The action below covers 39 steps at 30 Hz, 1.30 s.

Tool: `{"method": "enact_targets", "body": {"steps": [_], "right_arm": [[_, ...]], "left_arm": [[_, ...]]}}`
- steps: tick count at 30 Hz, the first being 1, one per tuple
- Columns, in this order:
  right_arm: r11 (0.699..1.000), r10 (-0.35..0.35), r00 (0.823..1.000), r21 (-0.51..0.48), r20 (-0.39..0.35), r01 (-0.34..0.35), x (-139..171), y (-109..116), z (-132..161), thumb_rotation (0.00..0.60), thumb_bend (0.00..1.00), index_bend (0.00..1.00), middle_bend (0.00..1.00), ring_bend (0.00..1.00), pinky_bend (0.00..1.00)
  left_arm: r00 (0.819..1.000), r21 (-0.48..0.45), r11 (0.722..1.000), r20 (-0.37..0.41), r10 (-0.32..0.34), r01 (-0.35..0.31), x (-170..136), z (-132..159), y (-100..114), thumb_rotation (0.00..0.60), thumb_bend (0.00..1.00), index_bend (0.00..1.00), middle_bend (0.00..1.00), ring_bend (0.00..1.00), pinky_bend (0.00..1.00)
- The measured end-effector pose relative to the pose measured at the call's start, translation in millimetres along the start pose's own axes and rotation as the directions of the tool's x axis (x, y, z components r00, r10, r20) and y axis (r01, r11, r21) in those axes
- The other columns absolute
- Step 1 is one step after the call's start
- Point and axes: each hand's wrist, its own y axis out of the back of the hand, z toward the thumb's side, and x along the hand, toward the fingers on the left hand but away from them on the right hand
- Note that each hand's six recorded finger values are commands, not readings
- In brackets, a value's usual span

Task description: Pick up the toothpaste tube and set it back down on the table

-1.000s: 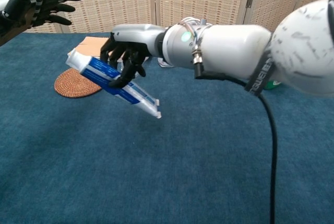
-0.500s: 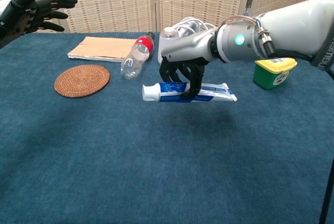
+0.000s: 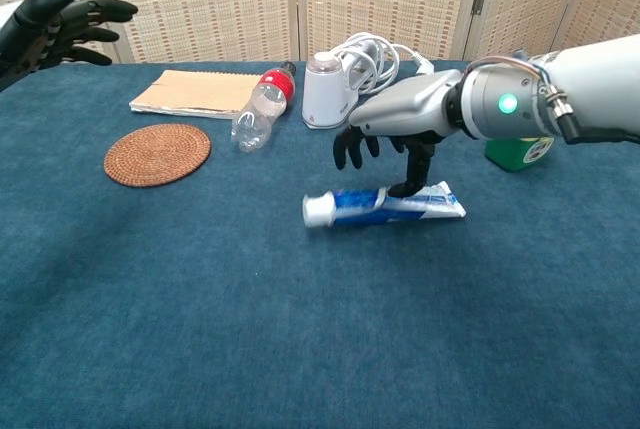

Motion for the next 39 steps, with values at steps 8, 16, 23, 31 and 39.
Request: {"method": "enact_targets", "body": {"steps": [8,16,23,31,39], "right_arm": [[0.988,-0.108,0.991,-0.105,0.078,0.116,31.8,16.5,-29.6,0.600,0.41,0.02,0.21,0.20,0.29],[0.937,-0.222,0.939,-0.210,0.264,0.280,93.2,14.8,-79.3,0.600,0.51,0.05,0.26,0.20,0.29],[0.895,-0.294,0.859,-0.194,0.419,0.401,160.1,-9.1,-111.2,0.600,0.38,0.05,0.25,0.20,0.29],[0.845,-0.312,0.758,-0.198,0.573,0.497,230.0,-54.7,-130.1,0.600,0.34,0.05,0.25,0.20,0.29],[0.835,-0.299,0.737,-0.209,0.606,0.510,265.6,-89.4,-122.9,0.600,0.34,0.08,0.25,0.20,0.29]], "left_arm": [[0.998,0.006,0.999,-0.048,0.049,-0.049,-5.3,-16.9,15.9,0.038,0.00,0.00,0.00,0.00,0.14],[0.989,0.069,0.995,-0.126,0.081,-0.073,-17.5,-37.9,31.3,0.231,0.01,0.00,0.00,0.00,0.14],[0.969,0.168,0.978,-0.191,0.157,-0.125,-36.6,-52.5,56.8,0.333,0.13,0.00,0.00,0.00,0.14],[0.936,0.330,0.925,-0.227,0.270,-0.187,-69.3,-65.3,77.3,0.360,0.14,0.00,0.00,0.00,0.14],[0.920,0.429,0.880,-0.221,0.323,-0.206,-108.5,-60.4,79.3,0.358,0.14,0.00,0.00,0.00,0.14]]}}
